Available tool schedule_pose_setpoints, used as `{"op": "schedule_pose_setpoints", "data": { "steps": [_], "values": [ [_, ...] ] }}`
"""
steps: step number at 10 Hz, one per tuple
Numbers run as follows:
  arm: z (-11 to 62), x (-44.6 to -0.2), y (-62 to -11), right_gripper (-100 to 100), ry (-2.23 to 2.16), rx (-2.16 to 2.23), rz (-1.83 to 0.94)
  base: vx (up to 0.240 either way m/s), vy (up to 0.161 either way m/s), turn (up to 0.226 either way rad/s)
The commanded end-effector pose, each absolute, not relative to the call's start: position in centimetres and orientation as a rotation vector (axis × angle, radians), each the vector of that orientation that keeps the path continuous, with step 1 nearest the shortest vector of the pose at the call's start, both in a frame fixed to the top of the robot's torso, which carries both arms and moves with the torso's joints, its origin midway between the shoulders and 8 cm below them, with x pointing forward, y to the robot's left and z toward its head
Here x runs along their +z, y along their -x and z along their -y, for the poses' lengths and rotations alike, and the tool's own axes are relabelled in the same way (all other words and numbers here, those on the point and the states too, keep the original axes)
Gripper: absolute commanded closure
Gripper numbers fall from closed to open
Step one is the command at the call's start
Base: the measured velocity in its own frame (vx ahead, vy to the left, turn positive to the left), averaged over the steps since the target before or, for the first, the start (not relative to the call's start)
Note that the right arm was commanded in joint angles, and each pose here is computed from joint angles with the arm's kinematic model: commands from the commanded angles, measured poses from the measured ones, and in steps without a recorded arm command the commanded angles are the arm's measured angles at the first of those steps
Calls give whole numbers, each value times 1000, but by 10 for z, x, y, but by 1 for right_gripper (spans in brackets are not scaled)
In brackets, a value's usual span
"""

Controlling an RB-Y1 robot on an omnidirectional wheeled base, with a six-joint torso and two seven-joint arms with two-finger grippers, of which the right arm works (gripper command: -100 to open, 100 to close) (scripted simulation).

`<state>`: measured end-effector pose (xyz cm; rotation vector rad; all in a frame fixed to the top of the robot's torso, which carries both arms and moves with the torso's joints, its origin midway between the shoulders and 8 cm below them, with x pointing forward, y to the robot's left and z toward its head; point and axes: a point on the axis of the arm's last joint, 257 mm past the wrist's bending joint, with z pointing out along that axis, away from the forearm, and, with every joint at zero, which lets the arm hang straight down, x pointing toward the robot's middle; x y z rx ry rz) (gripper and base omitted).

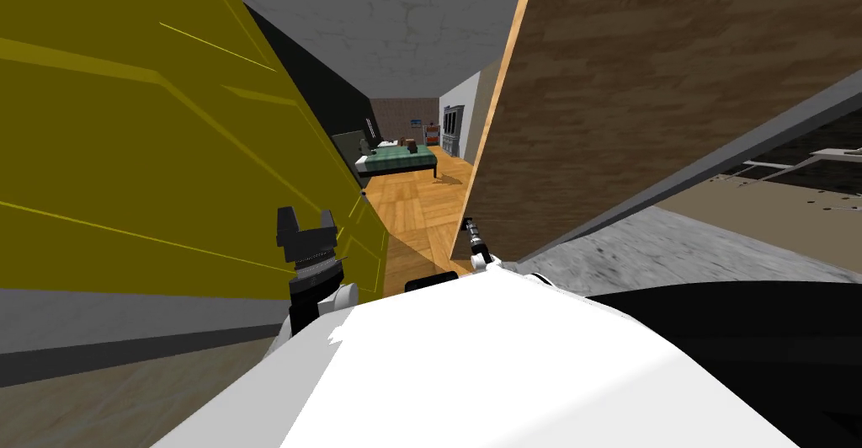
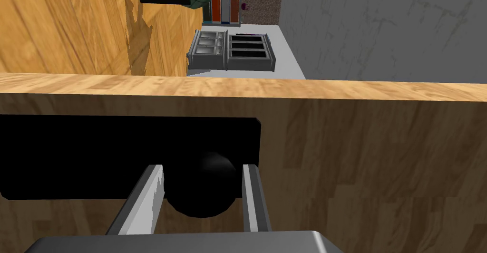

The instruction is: Push the door open

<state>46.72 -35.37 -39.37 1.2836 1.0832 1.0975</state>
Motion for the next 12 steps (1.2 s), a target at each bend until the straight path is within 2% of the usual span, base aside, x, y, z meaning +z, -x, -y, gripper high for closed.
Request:
{"op": "schedule_pose_setpoints", "data": {
  "steps": [1,12],
  "values": [
    [372,-392,-463,100,-1291,1063,-1056,181,62,-63],
    [419,-391,-452,100,-1343,965,-963,138,37,-41]
  ]
}}
